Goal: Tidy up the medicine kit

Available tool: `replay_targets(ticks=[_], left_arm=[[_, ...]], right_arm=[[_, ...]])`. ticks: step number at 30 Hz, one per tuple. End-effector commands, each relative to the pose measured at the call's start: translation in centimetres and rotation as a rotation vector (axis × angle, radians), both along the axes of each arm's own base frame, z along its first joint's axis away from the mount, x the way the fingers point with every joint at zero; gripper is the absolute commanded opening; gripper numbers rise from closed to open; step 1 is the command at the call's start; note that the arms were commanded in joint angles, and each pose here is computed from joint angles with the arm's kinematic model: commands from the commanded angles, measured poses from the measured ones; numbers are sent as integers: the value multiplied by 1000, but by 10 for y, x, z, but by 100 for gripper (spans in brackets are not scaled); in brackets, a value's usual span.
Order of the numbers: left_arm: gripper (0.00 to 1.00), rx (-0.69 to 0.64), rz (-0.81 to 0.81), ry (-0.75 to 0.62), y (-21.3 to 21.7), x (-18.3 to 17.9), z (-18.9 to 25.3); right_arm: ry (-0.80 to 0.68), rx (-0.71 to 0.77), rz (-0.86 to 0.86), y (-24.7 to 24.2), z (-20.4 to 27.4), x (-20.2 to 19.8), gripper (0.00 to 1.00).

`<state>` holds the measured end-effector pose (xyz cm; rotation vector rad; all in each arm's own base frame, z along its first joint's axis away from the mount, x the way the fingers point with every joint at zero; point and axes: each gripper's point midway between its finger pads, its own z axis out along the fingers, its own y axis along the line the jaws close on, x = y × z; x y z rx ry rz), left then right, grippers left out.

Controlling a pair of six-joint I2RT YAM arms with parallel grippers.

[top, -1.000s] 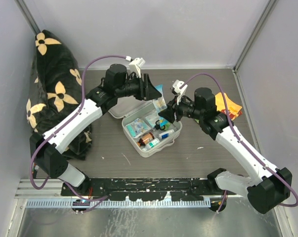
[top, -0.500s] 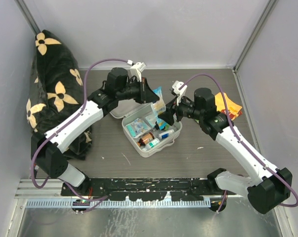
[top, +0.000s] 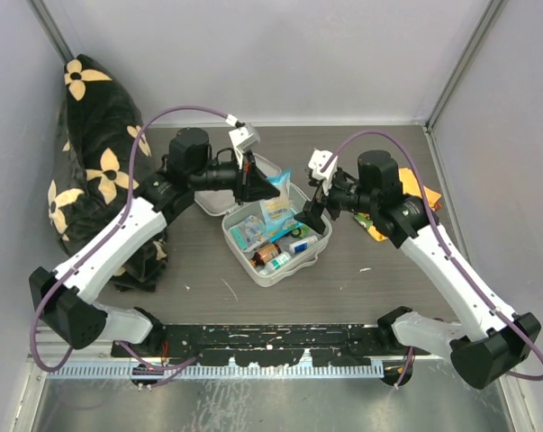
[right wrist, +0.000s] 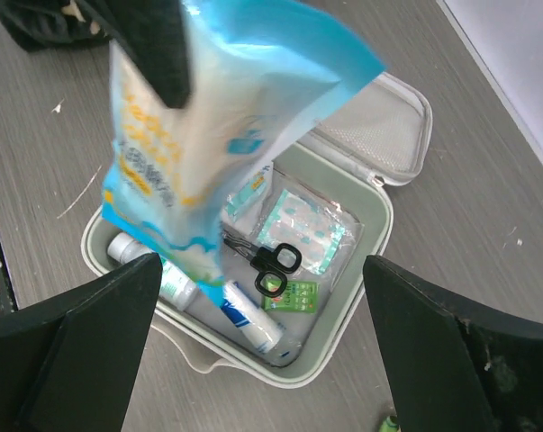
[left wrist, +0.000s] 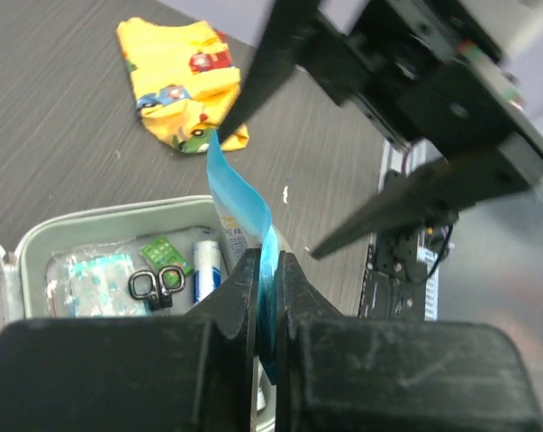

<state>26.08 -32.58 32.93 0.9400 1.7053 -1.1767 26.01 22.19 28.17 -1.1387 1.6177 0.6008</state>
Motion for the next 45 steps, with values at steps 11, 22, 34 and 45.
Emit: replay_targets(ticks=[11, 22, 34, 45], left_arm=[[1, 2, -196, -295, 23, -50, 18], [1, 71, -237, -374, 24, -59, -1], [1, 92, -264, -393, 26, -66, -10], [15, 105, -247, -395, 29, -64, -16]], right_arm=[[56, -37, 410, 40, 37, -38, 97], [57, -39, 464, 61, 47, -44, 84], [59, -106, 521, 71, 33, -47, 43], [-11, -147, 522, 64, 32, -45, 8]])
